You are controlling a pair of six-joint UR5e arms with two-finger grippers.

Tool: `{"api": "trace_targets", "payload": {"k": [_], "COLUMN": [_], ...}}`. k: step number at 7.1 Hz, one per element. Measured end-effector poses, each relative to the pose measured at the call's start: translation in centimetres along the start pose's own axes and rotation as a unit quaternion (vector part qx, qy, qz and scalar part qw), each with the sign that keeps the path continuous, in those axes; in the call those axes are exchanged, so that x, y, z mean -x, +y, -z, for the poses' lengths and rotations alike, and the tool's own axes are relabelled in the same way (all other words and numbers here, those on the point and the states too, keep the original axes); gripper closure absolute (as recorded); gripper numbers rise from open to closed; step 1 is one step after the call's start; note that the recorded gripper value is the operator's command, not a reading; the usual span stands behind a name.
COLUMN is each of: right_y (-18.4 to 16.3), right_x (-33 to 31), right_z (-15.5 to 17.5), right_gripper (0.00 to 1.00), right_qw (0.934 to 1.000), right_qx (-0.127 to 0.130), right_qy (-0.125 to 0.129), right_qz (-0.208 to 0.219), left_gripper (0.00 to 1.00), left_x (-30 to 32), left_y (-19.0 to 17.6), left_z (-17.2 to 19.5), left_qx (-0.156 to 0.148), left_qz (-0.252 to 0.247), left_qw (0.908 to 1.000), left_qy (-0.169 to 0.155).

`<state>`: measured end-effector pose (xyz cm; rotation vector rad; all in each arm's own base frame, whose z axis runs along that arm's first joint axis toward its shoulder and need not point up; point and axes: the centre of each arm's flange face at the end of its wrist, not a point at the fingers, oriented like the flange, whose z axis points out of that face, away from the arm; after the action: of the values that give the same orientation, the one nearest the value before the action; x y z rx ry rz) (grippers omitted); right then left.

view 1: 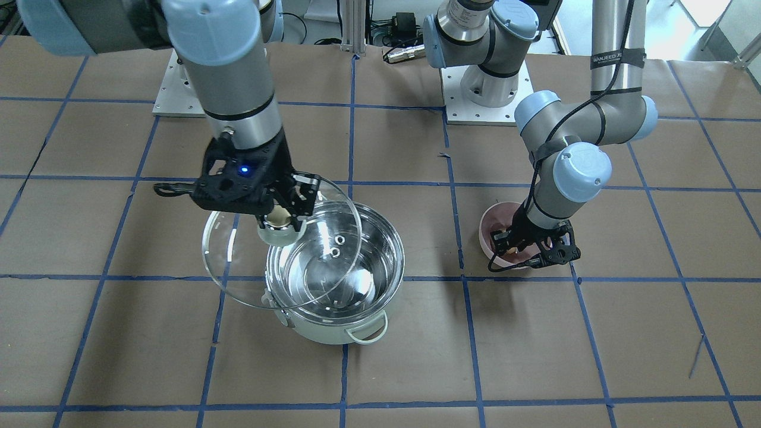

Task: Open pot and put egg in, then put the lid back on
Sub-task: 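Lift the glass lid off the pot and set it beside the pot, then lift the egg from the bowl with the left gripper toward the pot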

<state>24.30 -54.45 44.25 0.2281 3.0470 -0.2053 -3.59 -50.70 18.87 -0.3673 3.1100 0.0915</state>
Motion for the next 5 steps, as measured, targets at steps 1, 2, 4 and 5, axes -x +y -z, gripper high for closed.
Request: {"api": "trace_targets", "payload": {"k": [1,2,4,5], "right_y": [-0.4,-0.4,-0.6,-0.7], "right_x": [-3.3,-5.6,-7.6,-7.9], "right_z": [1.7,2.6,2.7,2.6], "right_gripper": [0.87,0.87,0.86,0.86], "right_qw": [0.9999,0.9998,0.9995,0.9994], "right_qx": [0.009,0.018,0.027,0.028], "right_qy": [0.006,0.012,0.016,0.018], "right_qz": [-0.001,0.002,0.005,0.007], "left_gripper": [0.89,0.89,0.89,0.89], "left_x": [0.0,0.0,0.0,0.0], "left_y": [0.0,-0.4,-1.3,-1.4], "left_z": [0.0,0.6,2.6,3.8], "left_qx": [0.0,-0.006,-0.019,-0.026], "left_qz": [0.0,0.0,0.001,0.001], "left_qw": [1.0,1.0,0.9998,0.9997], "left_qy": [0.0,0.0,0.0,0.002]}}
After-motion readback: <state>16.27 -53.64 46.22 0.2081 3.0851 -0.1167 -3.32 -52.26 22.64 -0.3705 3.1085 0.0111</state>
